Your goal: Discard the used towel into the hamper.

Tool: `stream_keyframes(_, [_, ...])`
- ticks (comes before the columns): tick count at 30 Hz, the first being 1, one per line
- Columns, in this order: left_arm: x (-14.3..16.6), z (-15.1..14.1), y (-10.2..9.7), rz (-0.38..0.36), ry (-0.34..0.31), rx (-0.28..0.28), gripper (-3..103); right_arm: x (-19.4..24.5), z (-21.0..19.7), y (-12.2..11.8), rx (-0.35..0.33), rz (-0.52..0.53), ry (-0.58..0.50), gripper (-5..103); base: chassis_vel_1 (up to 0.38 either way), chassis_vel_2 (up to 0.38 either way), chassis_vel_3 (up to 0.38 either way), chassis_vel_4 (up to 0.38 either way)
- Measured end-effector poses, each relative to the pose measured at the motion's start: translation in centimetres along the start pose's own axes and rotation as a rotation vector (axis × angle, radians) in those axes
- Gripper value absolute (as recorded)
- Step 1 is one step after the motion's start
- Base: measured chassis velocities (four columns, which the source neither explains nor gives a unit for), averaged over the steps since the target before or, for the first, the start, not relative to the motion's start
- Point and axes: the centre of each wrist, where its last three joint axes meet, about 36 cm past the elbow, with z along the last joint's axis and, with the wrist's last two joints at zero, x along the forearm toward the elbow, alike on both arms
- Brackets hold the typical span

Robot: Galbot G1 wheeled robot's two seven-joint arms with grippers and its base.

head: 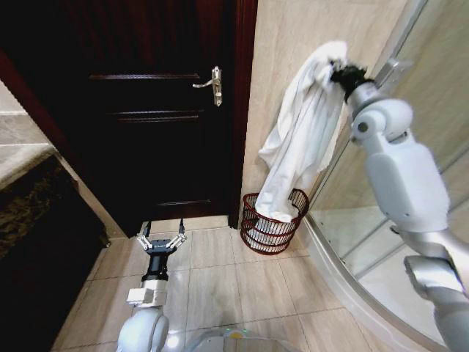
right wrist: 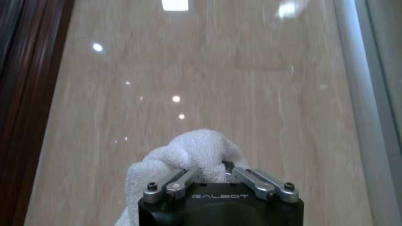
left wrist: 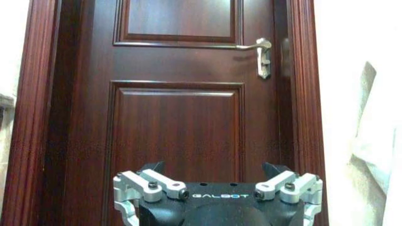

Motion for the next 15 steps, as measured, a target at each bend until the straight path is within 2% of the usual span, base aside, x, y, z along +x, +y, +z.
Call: stream_keyframes(15, [0.5,-0.1,0.1,-0.005,0.004,-0.012,100,1.0,7.7,2.5,-0.057,-0.002,0.067,10,0.000,0.000,0.000,0.000])
